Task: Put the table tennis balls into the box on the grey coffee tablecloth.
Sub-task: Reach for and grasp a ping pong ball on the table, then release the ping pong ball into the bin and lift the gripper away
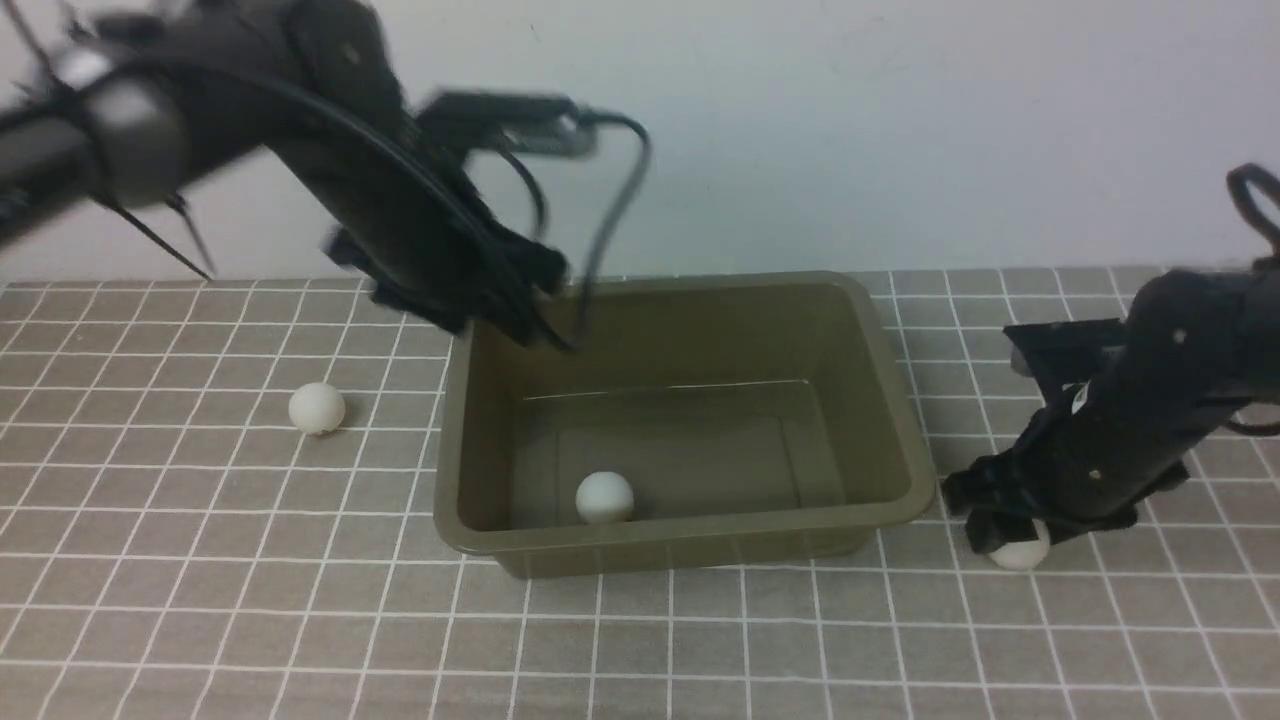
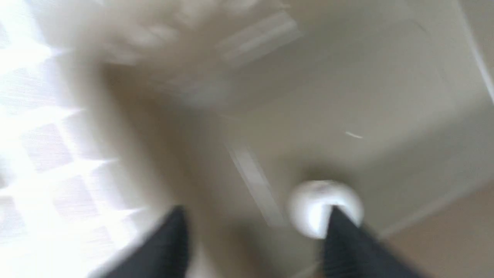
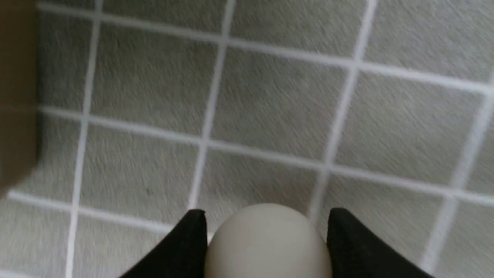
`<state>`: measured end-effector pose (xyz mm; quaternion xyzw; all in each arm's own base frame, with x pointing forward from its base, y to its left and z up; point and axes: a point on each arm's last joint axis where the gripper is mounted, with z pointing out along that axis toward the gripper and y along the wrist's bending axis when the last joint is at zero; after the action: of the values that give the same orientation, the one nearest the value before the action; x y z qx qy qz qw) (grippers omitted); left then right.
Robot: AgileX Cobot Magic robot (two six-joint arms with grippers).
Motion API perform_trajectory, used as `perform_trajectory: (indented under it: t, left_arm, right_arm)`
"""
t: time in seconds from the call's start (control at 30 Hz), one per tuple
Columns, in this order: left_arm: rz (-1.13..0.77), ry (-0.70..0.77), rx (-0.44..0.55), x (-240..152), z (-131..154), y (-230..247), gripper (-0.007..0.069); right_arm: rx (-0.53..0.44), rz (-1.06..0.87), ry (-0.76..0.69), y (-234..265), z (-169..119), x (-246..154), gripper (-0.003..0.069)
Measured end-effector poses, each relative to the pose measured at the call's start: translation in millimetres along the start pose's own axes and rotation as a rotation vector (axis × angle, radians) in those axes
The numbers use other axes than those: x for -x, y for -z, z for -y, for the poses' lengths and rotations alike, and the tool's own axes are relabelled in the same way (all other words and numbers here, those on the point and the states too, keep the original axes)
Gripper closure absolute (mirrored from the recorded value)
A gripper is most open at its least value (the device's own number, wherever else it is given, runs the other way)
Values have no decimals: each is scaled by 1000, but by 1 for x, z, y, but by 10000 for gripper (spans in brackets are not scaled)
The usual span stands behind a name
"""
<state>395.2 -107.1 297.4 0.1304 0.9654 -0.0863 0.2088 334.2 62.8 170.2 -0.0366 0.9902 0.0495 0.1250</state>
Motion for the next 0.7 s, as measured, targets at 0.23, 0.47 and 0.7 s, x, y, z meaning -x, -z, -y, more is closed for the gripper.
perform_trajectory:
  t: [0.23,0.47,0.7]
  left_arm:
    - [-19,214,144,-11,-104,22,624]
    - [-145,307,92,-26,-147,-39,494]
    - [-133,302,86,-25,-152,-84,116]
  right_arm:
    - [67,226,-15,94,-15,17,296]
    - [220,318,189,112,-91,51,288]
    - [207,245,243,112,-103,71,74]
